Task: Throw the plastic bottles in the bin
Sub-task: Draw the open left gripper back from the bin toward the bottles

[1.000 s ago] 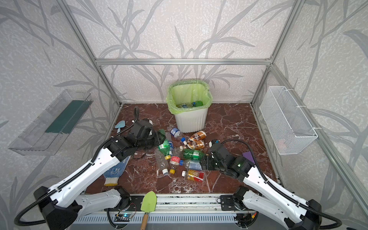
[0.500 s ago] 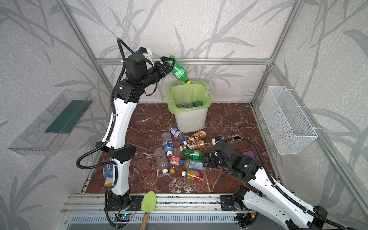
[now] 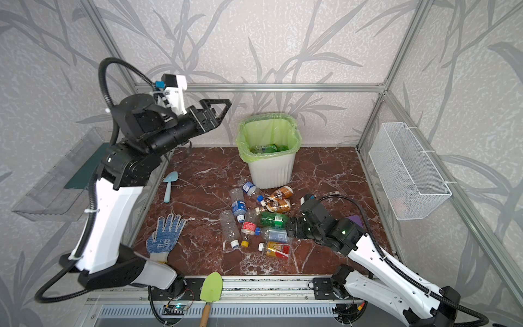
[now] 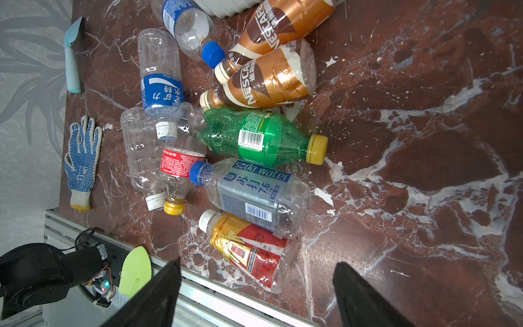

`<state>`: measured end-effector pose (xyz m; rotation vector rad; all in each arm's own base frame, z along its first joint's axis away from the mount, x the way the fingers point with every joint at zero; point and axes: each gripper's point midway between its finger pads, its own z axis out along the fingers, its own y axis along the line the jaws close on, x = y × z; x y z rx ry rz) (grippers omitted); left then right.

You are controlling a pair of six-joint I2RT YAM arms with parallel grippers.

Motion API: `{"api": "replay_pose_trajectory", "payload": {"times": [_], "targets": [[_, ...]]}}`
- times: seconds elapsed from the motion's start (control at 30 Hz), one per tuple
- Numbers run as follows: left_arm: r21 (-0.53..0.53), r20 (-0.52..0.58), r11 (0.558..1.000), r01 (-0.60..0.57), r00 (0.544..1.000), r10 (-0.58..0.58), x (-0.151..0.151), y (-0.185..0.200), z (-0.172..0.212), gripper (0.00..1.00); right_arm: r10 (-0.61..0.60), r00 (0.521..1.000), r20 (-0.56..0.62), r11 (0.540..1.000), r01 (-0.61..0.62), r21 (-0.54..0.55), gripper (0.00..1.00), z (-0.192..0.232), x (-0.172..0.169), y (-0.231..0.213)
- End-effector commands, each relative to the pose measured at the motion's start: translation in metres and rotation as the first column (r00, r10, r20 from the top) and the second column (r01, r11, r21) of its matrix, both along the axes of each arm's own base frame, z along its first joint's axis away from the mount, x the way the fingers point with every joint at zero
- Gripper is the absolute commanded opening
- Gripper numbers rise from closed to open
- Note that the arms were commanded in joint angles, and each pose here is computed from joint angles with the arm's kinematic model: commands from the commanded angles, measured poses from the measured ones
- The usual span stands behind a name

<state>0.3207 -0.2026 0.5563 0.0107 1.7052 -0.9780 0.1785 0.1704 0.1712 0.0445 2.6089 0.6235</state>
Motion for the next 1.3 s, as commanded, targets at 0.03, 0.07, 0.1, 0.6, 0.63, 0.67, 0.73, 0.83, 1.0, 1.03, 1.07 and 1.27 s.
{"api": "replay_pose_trajectory", "payload": {"times": [0.03,0.07,0.1,0.6,0.63,0.67,0.73,0.83,1.0,1.03,1.07,1.27], "targets": [[0.108,-0.167,0.991,-0.081,0.981,0.098,0.010,0.015,-0.089,0.95,0.012,0.996,-0.090,1.000,-0.014,-0.026,0.84,-0.016,-0.011,0.000],[0.117,-0.200,0.989,-0.088,0.974,0.110,0.007,0.019,-0.106,0.95,0.020,0.994,-0.106,0.999,-0.024,-0.036,0.84,-0.019,-0.015,0.000],[0.125,-0.233,0.988,-0.093,0.965,0.121,0.002,0.024,-0.125,0.95,0.027,0.992,-0.127,0.998,-0.034,-0.050,0.84,-0.024,-0.018,0.000],[0.233,-0.513,0.957,-0.172,0.814,0.271,-0.074,0.081,-0.297,0.92,0.332,0.924,-0.190,0.895,-0.372,-0.246,0.84,-0.066,-0.063,0.044],[0.236,-0.520,0.955,-0.179,0.807,0.280,-0.078,0.084,-0.304,0.92,0.347,0.918,-0.191,0.887,-0.388,-0.251,0.84,-0.067,-0.064,0.046],[0.238,-0.524,0.954,-0.185,0.802,0.286,-0.081,0.086,-0.308,0.92,0.364,0.912,-0.188,0.879,-0.403,-0.253,0.84,-0.068,-0.064,0.048],[0.243,-0.538,0.950,-0.193,0.788,0.298,-0.086,0.091,-0.318,0.91,0.399,0.898,-0.187,0.864,-0.437,-0.251,0.84,-0.071,-0.065,0.053],[0.252,-0.557,0.946,-0.202,0.769,0.313,-0.092,0.095,-0.331,0.90,0.433,0.882,-0.186,0.844,-0.470,-0.258,0.85,-0.074,-0.064,0.059],[0.258,-0.579,0.945,-0.200,0.752,0.317,-0.096,0.097,-0.344,0.90,0.492,0.851,-0.183,0.805,-0.525,-0.275,0.87,-0.080,-0.060,0.070],[0.263,-0.581,0.944,-0.200,0.748,0.321,-0.097,0.097,-0.346,0.90,0.501,0.845,-0.187,0.800,-0.534,-0.274,0.87,-0.081,-0.060,0.072],[0.268,-0.582,0.943,-0.197,0.747,0.322,-0.097,0.097,-0.347,0.90,0.506,0.841,-0.192,0.793,-0.541,-0.279,0.87,-0.083,-0.060,0.074],[0.275,-0.585,0.942,-0.194,0.744,0.324,-0.096,0.097,-0.351,0.90,0.521,0.829,-0.205,0.773,-0.560,-0.297,0.89,-0.090,-0.057,0.079]]}}
